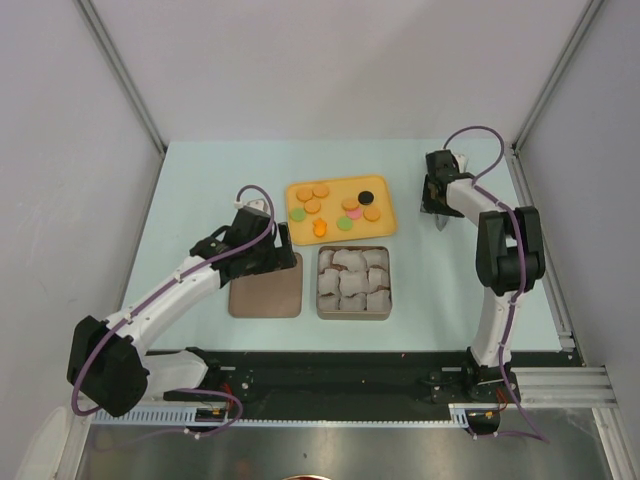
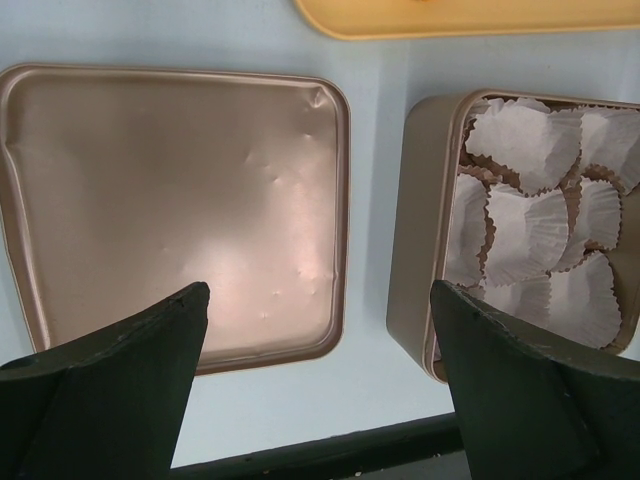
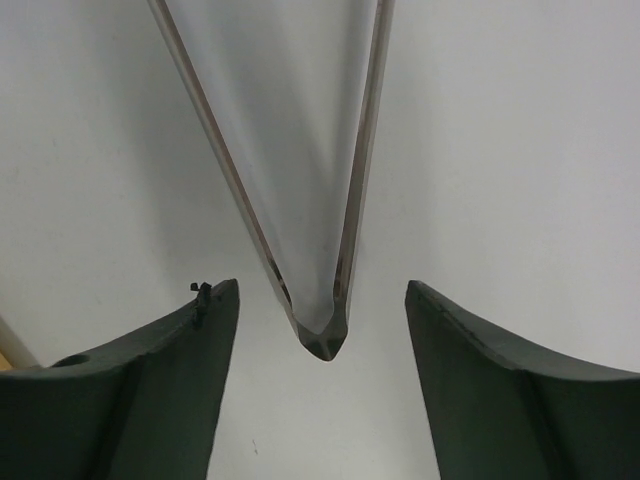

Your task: Pack the cookies

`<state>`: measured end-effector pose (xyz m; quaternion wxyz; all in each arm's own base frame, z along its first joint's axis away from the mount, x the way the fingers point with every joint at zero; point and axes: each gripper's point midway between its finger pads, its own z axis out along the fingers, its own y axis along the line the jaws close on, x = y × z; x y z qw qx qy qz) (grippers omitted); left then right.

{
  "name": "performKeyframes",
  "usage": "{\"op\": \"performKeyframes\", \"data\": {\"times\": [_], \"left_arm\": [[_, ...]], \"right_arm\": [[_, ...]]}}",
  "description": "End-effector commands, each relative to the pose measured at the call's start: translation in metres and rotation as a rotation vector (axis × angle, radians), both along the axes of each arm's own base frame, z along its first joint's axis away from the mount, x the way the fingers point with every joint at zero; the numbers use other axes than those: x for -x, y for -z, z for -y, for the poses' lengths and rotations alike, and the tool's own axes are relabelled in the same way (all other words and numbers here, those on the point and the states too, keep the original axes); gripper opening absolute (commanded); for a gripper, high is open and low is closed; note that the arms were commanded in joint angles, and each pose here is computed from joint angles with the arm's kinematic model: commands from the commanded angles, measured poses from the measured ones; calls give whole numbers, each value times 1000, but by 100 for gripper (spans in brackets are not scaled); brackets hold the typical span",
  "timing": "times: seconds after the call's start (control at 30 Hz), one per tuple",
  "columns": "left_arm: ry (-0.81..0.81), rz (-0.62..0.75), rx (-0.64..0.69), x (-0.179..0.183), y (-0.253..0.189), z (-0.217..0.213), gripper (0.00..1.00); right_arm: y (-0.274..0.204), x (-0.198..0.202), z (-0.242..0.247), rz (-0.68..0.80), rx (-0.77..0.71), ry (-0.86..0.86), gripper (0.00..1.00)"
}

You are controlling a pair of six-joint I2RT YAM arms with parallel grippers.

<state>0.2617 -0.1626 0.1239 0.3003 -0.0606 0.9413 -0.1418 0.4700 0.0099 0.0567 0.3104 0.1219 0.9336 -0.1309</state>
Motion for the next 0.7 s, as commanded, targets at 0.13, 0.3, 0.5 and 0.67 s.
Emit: {"op": "performKeyframes", "data": {"times": [0.13,0.3,0.5,0.67], "left_arm": [[20,21,15,-2,-1,3,96],[23,17,15,-2,-1,4,96],[22,12,11,-1,1,3,96],[26,19,20,-2,-2,5,96]], "right_arm": [[20,-2,-3,-70,-22,15,63],[32,-1,-2,-98,-36,28,54],[31,3,1,-108,-51,47,26],[11,18,-6,-105,-86,61,18]]}}
